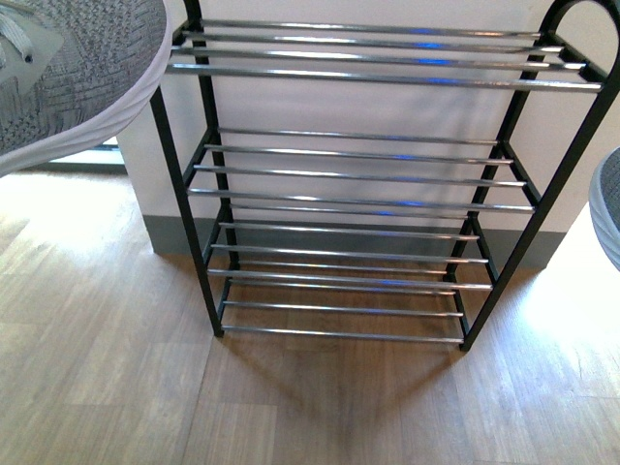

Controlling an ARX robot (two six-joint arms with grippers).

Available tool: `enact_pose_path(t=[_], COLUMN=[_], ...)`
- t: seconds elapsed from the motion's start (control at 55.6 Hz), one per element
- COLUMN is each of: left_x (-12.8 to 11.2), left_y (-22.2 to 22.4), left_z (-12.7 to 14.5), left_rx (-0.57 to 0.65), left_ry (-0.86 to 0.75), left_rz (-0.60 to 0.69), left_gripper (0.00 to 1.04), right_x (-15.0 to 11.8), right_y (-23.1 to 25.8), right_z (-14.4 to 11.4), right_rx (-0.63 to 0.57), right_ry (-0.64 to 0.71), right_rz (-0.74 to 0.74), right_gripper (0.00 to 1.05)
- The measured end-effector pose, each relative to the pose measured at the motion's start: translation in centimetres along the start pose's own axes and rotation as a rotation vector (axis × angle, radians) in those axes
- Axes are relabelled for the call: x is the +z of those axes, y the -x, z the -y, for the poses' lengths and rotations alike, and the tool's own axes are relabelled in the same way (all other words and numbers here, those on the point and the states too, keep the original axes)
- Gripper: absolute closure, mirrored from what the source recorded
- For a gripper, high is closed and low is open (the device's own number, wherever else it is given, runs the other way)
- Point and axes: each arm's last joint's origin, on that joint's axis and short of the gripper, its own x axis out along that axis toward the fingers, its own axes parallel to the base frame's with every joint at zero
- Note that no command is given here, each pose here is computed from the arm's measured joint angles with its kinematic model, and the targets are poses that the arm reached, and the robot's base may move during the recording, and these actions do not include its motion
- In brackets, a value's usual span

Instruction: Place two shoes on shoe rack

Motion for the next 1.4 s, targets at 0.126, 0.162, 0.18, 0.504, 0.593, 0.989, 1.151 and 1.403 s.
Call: enact_pose_path(t=[0.126,0.162,0.18,0.504,0.593,0.989,1.151,1.403], left_x=[0.0,0.0,0.0,0.0,0.0,0.0,0.0,0.0], left_y=[0.0,0.0,0.0,0.0,0.0,0.0,0.0,0.0], left_z=[0.0,0.0,0.0,0.0,0.0,0.0,0.0,0.0], left_rx=[0.0,-0.001,-0.001,-0.001,-0.001,0.0,-0.001,0.0], left_ry=[0.0,0.0,0.0,0.001,0.001,0.001,0.0,0.001], left_rz=[0.0,0.0,0.0,0.0,0.0,0.0,0.0,0.0], left_gripper=[1.03,1.03,1.03,1.03,1.03,1.03,1.03,1.03], right_x=[0.0,0.0,0.0,0.4,2.3,10.9,12.9,12.9], right_y=[0.0,0.0,0.0,-0.1,-0.2,-4.9,-8.0,-13.6], right_z=[0.0,0.0,0.0,-0.5,-1.5,-10.6,-14.5,-16.8], right_rx=[0.0,0.0,0.0,-0.018,-0.023,0.099,0.096,0.022], right_ry=[0.0,0.0,0.0,0.184,0.229,0.277,0.245,0.152], right_rz=[0.0,0.0,0.0,0.223,0.278,0.294,0.251,0.152], right_gripper=[1.04,1.04,1.04,1.04,1.04,1.04,1.04,1.04])
